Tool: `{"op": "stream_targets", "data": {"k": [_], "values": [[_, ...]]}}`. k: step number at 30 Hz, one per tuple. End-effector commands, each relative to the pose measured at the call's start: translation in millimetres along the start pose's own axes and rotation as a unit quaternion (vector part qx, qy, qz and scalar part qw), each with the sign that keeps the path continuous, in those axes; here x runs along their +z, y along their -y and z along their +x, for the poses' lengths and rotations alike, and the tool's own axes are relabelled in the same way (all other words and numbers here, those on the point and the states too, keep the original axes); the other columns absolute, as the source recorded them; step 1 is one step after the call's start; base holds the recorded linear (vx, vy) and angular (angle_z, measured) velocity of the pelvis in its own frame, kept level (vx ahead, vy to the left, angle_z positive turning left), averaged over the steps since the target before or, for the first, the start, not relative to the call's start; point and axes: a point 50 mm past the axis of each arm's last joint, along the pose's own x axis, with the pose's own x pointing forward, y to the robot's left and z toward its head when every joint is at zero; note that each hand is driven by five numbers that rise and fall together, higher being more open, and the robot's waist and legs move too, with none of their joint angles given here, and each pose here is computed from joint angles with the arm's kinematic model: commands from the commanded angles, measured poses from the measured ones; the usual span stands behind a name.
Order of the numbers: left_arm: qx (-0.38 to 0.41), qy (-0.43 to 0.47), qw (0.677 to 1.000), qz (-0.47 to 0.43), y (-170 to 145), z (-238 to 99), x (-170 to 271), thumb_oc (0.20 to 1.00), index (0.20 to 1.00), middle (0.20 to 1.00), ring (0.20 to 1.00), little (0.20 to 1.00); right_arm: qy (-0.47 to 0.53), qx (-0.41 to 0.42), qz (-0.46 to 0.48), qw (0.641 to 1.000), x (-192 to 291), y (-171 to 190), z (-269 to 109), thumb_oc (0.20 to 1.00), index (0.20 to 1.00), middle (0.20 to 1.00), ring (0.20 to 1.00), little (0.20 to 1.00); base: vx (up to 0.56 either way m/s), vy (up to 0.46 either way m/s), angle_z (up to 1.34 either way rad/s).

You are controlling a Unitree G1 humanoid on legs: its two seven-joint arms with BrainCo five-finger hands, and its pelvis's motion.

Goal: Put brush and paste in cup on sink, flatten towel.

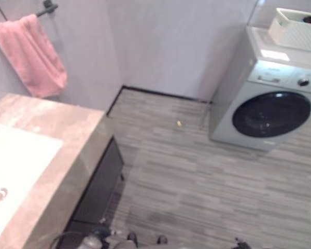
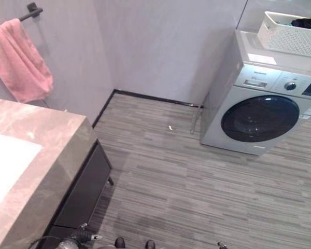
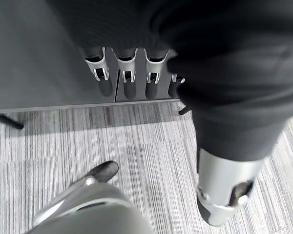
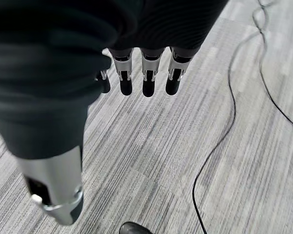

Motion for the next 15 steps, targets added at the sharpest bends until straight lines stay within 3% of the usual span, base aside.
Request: {"op": "stream_targets", "data": {"k": [1, 7, 12, 15], "values": [[0.017, 0.017, 0.999, -0.034, -5, 4, 18, 1.0, 1.0, 1.0, 1.0, 1.0, 0.006, -0.007, -0.032, 0.999, -1, 9, 0, 1.0, 1.0, 1.0, 1.0, 1.0, 0.05, -0.101, -0.05], [-0.001, -0.002, 1.0, -0.019, 3, 1, 5, 1.0, 1.0, 1.0, 1.0, 1.0, -0.011, -0.005, -0.062, 0.998, -11, 9, -1, 1.0, 1.0, 1.0, 1.0, 1.0, 0.14, -0.014, 0.33], [-0.014, -0.059, 0.998, -0.034, 10, -7, -32, 1.0, 1.0, 1.0, 1.0, 1.0, 0.005, 0.005, -0.079, 0.997, 0, 6, 1, 1.0, 1.0, 1.0, 1.0, 1.0, 0.6, 0.178, -0.38], [0.008, -0.073, 0.993, -0.089, 0, -9, -42, 1.0, 1.0, 1.0, 1.0, 1.0, 0.01, 0.01, -0.02, 1.0, 7, 2, 2, 1.0, 1.0, 1.0, 1.0, 1.0, 0.89, 0.382, -0.5]]}}
